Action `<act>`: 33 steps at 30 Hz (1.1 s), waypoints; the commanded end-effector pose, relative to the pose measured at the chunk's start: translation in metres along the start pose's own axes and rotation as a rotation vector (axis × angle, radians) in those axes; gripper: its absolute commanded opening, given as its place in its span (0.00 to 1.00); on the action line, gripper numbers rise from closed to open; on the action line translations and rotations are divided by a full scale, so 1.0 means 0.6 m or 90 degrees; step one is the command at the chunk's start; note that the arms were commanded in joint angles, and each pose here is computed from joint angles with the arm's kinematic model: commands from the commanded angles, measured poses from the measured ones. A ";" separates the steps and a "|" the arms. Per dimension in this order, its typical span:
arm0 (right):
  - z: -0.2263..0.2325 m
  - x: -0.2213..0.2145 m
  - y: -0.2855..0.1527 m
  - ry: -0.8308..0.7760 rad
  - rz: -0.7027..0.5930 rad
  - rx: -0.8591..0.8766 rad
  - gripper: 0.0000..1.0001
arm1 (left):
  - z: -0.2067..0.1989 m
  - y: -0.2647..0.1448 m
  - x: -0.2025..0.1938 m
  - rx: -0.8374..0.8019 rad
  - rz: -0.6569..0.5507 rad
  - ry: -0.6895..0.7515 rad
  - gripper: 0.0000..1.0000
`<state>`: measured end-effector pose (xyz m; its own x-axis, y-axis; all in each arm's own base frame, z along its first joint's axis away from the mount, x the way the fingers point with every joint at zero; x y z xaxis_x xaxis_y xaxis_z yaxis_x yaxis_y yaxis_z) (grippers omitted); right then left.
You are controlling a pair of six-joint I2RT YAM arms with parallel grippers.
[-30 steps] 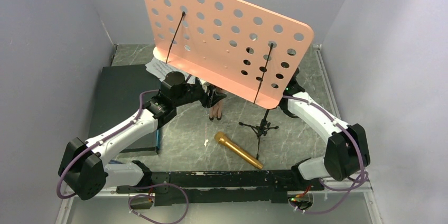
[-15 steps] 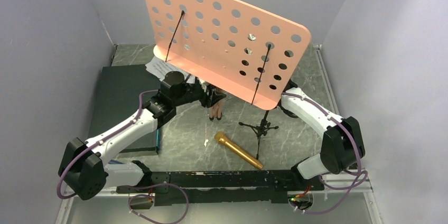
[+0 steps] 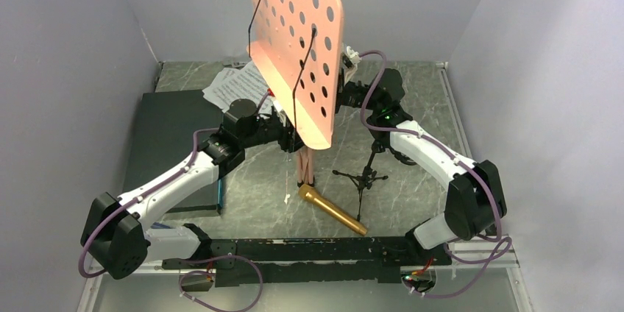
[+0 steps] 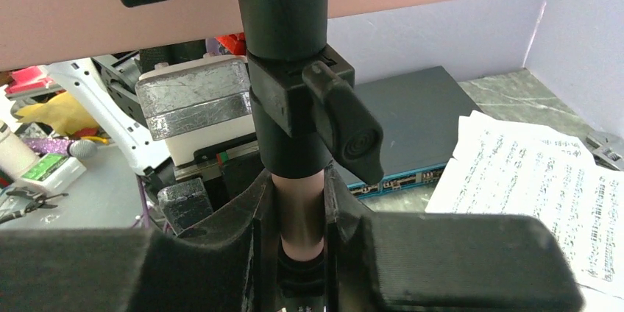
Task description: Set up the instrument practice props
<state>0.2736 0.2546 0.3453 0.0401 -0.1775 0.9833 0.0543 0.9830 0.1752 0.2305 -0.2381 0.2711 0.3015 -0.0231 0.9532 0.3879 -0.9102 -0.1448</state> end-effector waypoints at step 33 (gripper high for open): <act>0.028 0.079 0.014 -0.051 -0.091 0.015 0.00 | -0.006 -0.002 0.057 0.021 -0.046 0.128 0.03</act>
<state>0.2624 0.2566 0.3621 0.0659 -0.2481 0.9665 0.0532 0.9681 0.2449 0.2270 -0.2419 0.2738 0.2680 -0.0631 0.9614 0.3749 -0.9124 -0.1644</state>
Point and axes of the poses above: each gripper's point midway between its finger pads, its own y axis out along the fingers, its own z axis along the line the jaws close on, x = y × z, the point moved 8 cm from there along -y, back along the fingers, and after that the axes turned 7 degrees about -y, right-handed, at the moved point
